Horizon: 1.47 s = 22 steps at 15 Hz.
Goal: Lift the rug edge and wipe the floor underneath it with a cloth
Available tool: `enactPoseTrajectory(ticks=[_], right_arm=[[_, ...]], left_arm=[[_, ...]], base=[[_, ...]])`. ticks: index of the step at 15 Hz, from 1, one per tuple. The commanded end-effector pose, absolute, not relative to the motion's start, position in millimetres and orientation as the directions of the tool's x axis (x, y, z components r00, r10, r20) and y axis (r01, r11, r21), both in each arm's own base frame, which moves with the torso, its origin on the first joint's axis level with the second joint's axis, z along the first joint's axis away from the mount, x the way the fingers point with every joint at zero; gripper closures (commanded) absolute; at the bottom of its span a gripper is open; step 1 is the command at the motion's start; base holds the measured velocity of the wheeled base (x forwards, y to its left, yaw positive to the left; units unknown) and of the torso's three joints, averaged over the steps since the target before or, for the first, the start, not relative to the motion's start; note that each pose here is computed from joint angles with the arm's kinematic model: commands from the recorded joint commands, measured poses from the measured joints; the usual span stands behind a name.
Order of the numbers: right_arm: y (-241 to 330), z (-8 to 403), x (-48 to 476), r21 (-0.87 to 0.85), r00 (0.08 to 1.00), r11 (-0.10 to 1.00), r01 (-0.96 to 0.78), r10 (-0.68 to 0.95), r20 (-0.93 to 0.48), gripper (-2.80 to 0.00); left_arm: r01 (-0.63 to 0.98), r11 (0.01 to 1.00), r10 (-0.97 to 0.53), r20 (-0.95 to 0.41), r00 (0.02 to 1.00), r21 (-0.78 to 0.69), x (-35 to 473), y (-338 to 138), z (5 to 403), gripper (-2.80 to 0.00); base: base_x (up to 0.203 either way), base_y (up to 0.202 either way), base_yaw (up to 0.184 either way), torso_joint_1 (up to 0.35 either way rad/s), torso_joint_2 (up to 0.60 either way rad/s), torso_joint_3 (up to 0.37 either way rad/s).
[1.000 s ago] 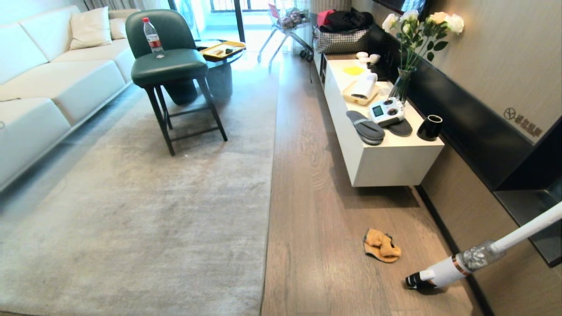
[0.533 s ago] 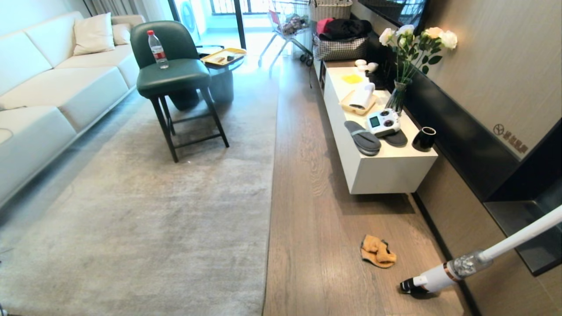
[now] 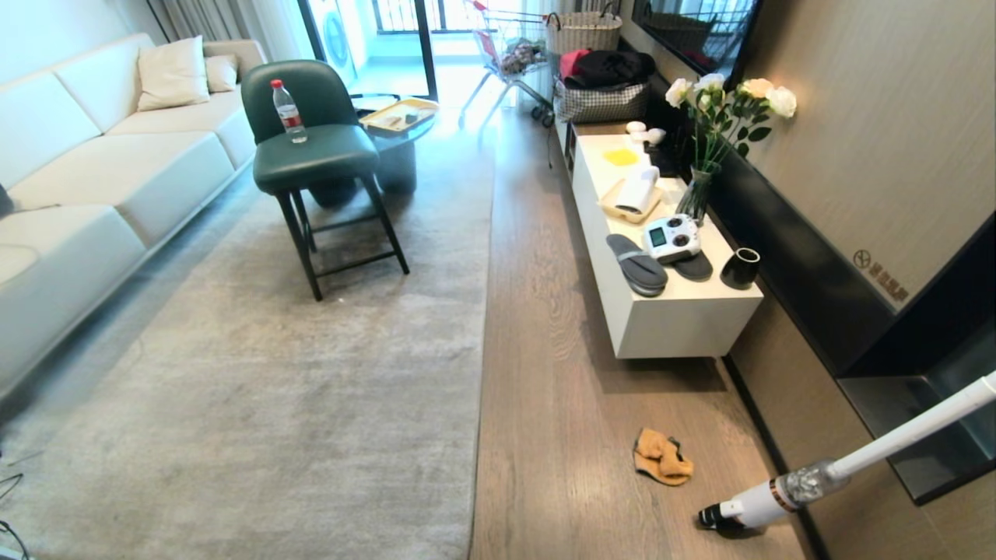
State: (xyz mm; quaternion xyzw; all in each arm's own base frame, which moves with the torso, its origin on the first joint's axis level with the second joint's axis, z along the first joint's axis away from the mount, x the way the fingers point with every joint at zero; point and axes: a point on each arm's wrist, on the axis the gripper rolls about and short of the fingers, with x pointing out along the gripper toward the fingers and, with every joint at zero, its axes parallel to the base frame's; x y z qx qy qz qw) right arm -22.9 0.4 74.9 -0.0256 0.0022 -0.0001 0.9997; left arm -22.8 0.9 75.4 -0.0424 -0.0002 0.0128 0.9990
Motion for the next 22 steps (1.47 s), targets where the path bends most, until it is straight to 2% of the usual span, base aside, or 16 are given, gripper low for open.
enactPoseTrajectory(ticks=[1, 8, 22], right_arm=[[0.4, 74.9, -22.8, -0.052, 1.0, 0.999, 0.0, 0.0, -0.006, 0.0], [0.4, 74.9, -22.8, -0.052, 1.0, 0.999, 0.0, 0.0, -0.006, 0.0], [0.4, 74.9, -22.8, -0.051, 1.0, 0.999, 0.0, 0.0, -0.006, 0.0]], left_arm=[[-0.026, 0.996, 0.026, 0.0, 1.0, -0.086, -22.8, 0.9, 75.5, 0.0], [-0.026, 0.996, 0.026, -0.001, 1.0, -0.086, -22.8, 0.9, 75.3, 0.0], [-0.026, 0.996, 0.026, 0.0, 1.0, -0.086, -22.8, 0.9, 75.5, 0.0]], base=[[0.0, 0.0, 0.0, 0.194, -0.56, -0.359], [0.0, 0.0, 0.0, 0.226, -0.56, -0.336], [0.0, 0.0, 0.0, 0.153, -0.34, -0.192]])
